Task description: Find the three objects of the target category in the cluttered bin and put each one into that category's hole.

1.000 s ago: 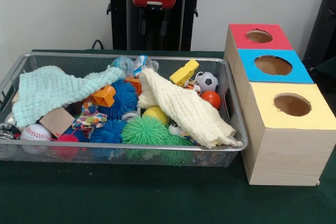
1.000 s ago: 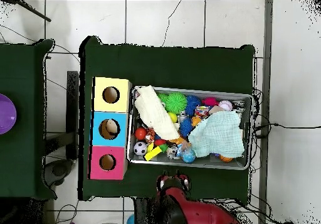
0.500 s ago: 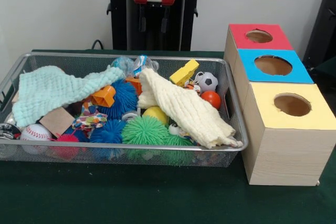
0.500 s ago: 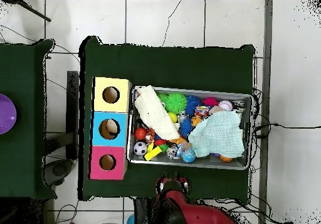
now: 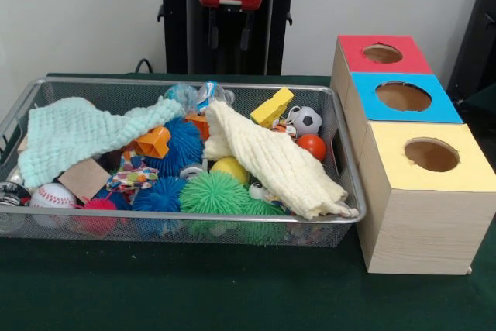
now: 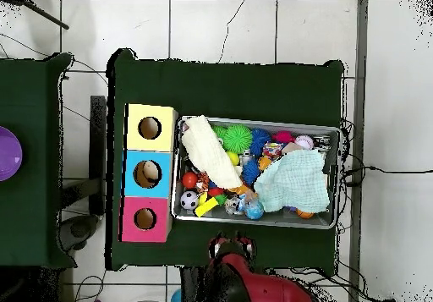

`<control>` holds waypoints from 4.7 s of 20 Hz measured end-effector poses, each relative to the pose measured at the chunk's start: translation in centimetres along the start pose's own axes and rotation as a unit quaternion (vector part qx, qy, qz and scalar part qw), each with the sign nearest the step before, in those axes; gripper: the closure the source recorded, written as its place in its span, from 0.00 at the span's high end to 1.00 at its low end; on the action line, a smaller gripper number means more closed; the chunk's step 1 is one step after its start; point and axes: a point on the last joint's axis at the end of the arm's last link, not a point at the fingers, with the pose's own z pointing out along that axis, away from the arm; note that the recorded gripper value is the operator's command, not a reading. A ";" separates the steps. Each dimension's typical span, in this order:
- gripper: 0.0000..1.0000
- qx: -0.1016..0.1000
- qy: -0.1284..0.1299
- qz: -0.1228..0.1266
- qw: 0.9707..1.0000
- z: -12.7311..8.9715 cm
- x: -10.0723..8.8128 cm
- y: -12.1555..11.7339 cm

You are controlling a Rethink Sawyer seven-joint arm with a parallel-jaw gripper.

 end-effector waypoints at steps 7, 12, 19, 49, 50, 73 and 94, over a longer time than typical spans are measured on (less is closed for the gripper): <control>1.00 0.005 0.002 0.028 1.000 0.1 0.2 -2.0; 1.00 0.009 0.004 0.049 0.999 0.2 0.4 -3.5; 1.00 0.013 0.006 0.066 0.998 0.2 0.5 -4.4; 1.00 -0.008 0.062 0.089 0.994 4.4 4.8 -2.0; 1.00 -0.009 0.063 0.091 0.994 4.4 4.8 -2.1; 1.00 -0.018 0.080 0.100 0.992 5.2 6.0 -2.0; 1.00 -0.027 0.069 0.096 0.993 5.5 4.6 -1.7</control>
